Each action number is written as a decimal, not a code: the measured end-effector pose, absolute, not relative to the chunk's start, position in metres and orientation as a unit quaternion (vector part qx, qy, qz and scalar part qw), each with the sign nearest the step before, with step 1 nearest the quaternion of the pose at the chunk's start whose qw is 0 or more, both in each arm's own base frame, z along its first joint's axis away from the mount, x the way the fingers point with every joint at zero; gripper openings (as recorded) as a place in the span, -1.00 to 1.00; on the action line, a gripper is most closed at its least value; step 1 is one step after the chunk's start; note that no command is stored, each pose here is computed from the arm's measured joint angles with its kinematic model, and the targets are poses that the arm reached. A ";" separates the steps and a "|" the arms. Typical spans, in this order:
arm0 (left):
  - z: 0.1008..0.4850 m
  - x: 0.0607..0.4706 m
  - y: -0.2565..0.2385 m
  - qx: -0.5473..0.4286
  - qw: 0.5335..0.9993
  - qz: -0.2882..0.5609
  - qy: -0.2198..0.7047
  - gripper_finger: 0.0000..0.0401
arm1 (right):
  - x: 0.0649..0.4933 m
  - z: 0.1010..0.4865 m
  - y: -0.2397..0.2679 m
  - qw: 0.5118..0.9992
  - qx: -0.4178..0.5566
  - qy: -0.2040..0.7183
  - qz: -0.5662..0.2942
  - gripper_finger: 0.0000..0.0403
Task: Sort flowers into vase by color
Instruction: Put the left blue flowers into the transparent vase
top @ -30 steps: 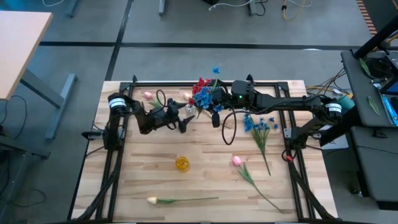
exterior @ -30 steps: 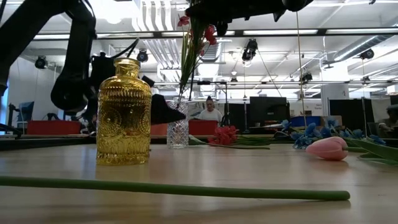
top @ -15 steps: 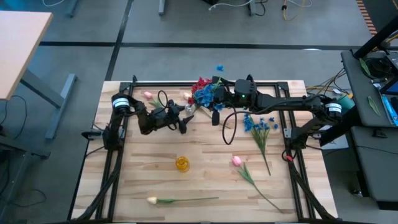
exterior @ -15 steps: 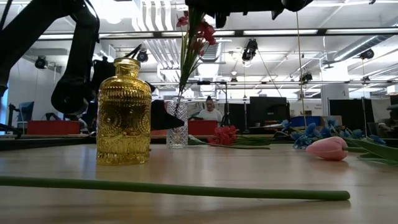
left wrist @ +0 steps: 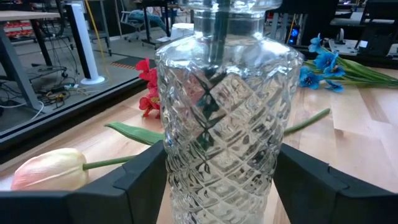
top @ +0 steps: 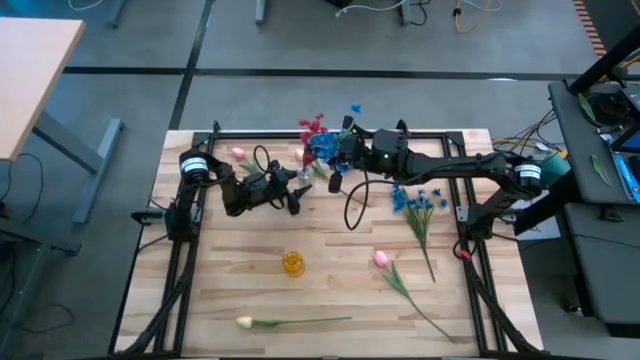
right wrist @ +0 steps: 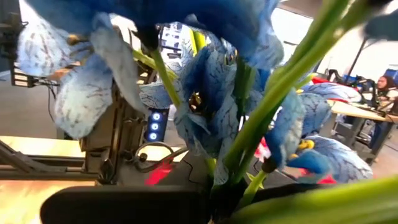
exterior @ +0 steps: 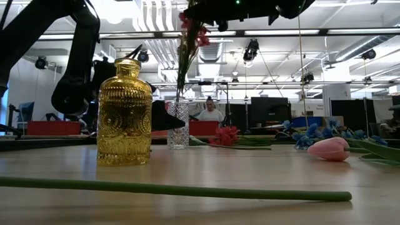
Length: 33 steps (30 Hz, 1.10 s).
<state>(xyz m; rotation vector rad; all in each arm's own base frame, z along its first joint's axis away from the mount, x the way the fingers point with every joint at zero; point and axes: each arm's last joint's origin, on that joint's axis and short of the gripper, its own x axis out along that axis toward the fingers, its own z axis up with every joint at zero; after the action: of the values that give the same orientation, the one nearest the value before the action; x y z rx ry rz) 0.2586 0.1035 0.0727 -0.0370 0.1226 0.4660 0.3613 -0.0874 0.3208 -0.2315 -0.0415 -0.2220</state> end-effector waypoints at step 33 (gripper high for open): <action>0.072 0.259 0.103 -0.020 0.970 0.231 0.067 0.21 | 0.369 0.326 -0.097 0.993 -0.031 0.020 -0.115 -0.94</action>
<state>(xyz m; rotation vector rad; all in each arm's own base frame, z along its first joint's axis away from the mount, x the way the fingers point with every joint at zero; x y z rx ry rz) 0.2586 0.1033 0.0717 -0.0408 0.1353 0.4662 0.3691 -0.0968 0.3257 -0.0615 0.0406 -0.2316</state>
